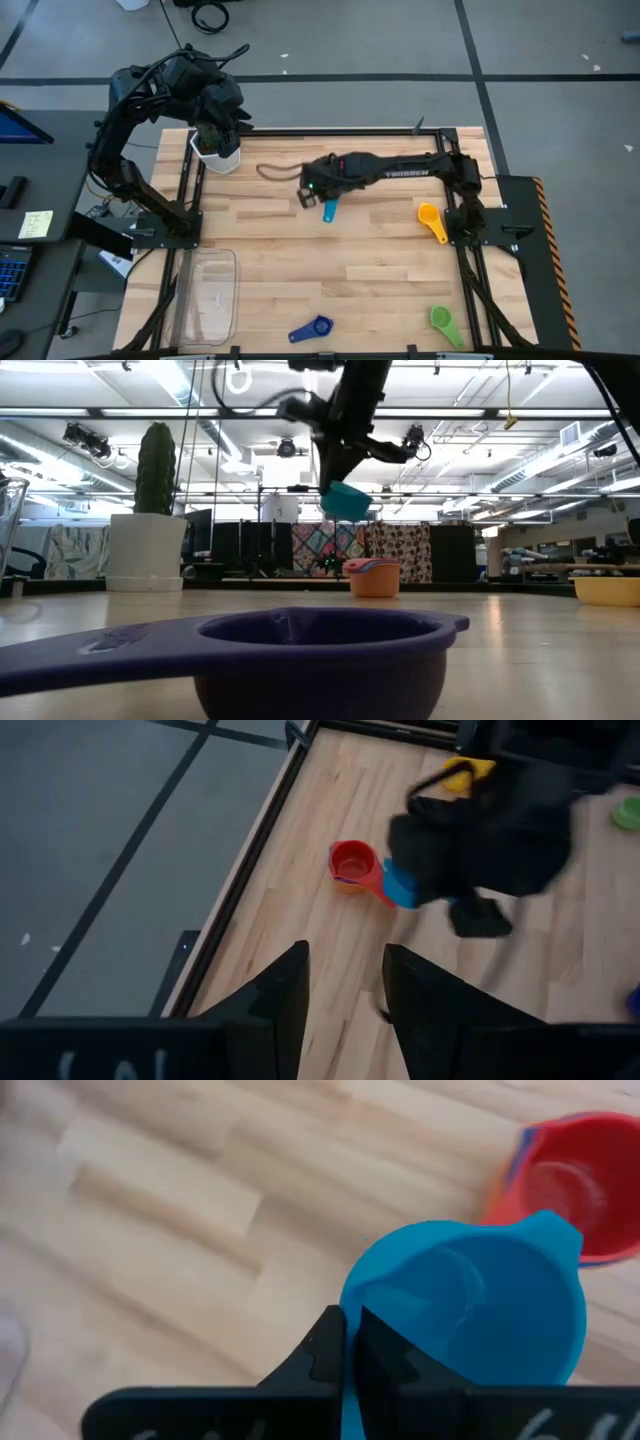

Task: Nest measuring cups in basket
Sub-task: Stack the light blue measuring cup on top of the red measuring cup

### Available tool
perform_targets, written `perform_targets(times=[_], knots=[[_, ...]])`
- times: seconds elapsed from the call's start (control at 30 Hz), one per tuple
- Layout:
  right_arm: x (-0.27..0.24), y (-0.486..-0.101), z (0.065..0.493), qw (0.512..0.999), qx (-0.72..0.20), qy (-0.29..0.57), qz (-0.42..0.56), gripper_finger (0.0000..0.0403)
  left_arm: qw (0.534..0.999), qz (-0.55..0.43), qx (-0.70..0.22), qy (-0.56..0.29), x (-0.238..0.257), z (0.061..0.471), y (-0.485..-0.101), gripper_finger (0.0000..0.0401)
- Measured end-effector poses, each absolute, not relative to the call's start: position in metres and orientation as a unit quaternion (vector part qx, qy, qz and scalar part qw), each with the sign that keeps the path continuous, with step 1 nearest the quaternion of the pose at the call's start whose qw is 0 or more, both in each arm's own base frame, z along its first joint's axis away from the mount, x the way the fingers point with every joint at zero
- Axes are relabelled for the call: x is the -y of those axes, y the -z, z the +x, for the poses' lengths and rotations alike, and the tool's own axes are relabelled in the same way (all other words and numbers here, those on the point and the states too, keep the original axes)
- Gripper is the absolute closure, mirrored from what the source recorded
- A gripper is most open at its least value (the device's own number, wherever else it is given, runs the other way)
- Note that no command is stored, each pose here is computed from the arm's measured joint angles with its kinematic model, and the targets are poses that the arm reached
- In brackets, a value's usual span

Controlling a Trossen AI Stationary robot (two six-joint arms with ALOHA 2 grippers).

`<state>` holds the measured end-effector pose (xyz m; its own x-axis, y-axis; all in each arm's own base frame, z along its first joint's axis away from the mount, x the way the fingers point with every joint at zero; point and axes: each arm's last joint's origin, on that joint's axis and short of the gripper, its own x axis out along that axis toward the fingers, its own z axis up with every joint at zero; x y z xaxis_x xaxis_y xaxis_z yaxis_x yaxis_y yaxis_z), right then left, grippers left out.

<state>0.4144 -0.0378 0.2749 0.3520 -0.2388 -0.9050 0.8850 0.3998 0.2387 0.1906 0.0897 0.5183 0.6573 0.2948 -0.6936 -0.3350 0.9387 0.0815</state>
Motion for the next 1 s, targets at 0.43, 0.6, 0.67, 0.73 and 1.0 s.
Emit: perform_targets(times=[0.43, 0.6, 0.67, 0.73, 1.0], knots=[[0.133, -0.272, 0.389, 0.629, -0.398, 0.448, 0.496, 0.0389, 0.91, -0.009, -0.379, -0.166, -0.09, 0.191, -0.518, 0.0266], [0.155, -0.272, 0.379, 0.62, -0.401, 0.453, 0.499, 0.0389, 0.91, -0.008, -0.379, -0.165, -0.09, 0.191, -0.518, 0.0266], [0.159, -0.272, 0.378, 0.618, -0.402, 0.451, 0.503, 0.0389, 0.91, -0.008, -0.379, -0.165, -0.09, 0.191, -0.518, 0.0266], [0.161, -0.272, 0.377, 0.616, -0.403, 0.449, 0.506, 0.0389, 0.91, -0.008, -0.379, -0.165, -0.09, 0.191, -0.518, 0.0266], [0.158, -0.26, 0.374, 0.6, -0.423, 0.445, 0.512, 0.0389, 0.911, -0.008, -0.379, -0.165, -0.09, 0.191, -0.518, 0.0266]])
